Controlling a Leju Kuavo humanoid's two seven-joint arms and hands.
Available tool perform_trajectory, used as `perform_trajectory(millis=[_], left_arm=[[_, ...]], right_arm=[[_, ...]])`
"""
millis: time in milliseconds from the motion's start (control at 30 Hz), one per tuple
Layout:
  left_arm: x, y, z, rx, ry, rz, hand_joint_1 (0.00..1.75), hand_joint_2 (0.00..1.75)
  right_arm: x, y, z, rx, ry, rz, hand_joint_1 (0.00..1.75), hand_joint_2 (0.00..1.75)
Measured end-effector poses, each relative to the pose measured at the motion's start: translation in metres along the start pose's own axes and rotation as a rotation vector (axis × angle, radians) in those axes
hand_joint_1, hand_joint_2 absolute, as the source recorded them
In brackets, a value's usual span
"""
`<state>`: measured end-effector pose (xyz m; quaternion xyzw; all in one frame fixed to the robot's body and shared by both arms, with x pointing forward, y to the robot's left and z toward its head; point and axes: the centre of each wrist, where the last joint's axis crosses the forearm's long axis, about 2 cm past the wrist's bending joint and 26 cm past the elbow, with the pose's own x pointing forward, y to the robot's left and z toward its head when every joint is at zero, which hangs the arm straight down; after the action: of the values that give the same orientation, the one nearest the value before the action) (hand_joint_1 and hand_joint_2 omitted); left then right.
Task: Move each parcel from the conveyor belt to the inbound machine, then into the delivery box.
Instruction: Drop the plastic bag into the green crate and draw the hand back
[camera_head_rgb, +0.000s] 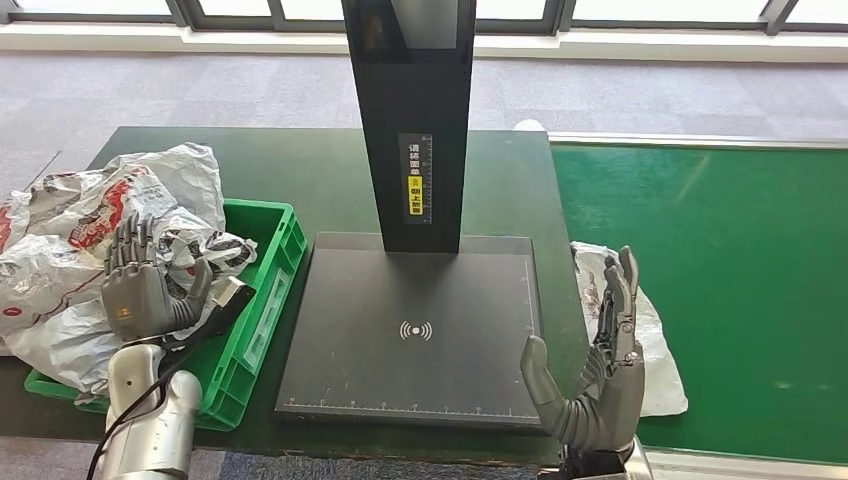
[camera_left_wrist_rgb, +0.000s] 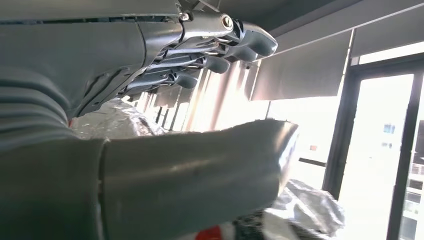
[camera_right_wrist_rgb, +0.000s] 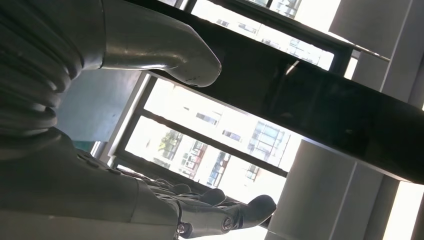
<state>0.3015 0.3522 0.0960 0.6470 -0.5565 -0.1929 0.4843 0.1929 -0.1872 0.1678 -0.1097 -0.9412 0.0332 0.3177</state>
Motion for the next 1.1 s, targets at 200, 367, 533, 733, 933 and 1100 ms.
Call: perform_trajectory(millis=[200,367,533,733,933,1100], left_arm=[[0.018,0.002,0.012,-0.001,-0.05,0.058,0.0,0.0],[0.026,0.004,0.026,-0.017,-0.081,0.089,0.0,0.0],[0.028,0.014,0.036,0.083,-0.108,0.37,0.0,0.0],[0.055,0.032,0.067,0.179,-0.025,1.048,0.0,0.0],[0.098,0.046,0.083,-0.002,-0.086,1.47,0.0,0.0],[0.125,0.048,0.09,-0.173,-0.139,1.657,0.0,0.0]], right_arm=[[0.0,0.0,0.0,0.019,0.0,-0.013,0.0,1.75],[0.0,0.0,0.0,0.028,-0.001,-0.018,0.0,1.75],[-0.001,-0.002,0.001,0.016,-0.003,0.01,0.0,1.75],[-0.018,-0.028,0.01,0.052,0.105,0.193,0.0,1.31],[-0.045,-0.06,0.023,0.088,0.352,0.464,0.0,1.75],[-0.08,-0.098,0.042,0.081,0.587,0.739,0.0,1.75]])
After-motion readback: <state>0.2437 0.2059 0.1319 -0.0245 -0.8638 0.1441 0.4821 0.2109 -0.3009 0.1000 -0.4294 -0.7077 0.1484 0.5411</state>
